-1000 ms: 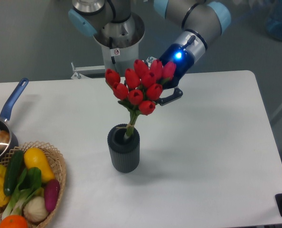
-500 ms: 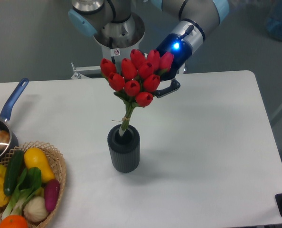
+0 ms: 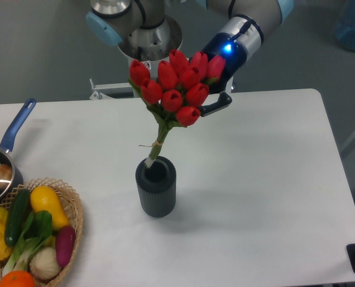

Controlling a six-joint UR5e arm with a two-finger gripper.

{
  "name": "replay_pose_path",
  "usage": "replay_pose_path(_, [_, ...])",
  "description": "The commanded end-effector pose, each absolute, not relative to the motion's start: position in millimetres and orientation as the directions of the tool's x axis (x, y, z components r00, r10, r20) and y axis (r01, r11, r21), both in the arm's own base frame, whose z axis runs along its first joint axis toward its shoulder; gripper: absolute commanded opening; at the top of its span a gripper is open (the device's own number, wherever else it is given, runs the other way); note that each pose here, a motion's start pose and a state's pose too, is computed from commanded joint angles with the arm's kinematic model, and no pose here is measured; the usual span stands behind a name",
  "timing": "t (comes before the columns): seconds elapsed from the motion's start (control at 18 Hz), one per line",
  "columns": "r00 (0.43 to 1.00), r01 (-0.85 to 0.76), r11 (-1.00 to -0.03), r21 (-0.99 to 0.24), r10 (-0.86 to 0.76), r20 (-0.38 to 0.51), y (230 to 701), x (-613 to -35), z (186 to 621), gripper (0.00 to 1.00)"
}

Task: Pick up the flowers from the vase
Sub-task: 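Carry the tulip bunch up and away from the vase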

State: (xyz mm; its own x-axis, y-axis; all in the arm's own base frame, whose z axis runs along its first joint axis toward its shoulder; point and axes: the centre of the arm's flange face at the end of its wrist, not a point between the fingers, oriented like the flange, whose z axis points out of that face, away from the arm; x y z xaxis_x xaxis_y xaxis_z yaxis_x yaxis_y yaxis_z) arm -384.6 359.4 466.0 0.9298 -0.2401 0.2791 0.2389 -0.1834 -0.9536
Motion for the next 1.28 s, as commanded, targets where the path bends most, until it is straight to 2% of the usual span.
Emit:
replay_pose_path(0.67, [0.958,0.238,-0.157,-0.959,-0.127,0.258,313,-431,478,0.41])
replay_pose_path(1.11, [0.983,0.160,-0.357,-0.920,-0.022,0.180,299,-459,479,0.41])
replay_pose_path(1.28, [0.991,0.127,-0.481,-0.867,0.019,0.135,297,-476,473,0.41])
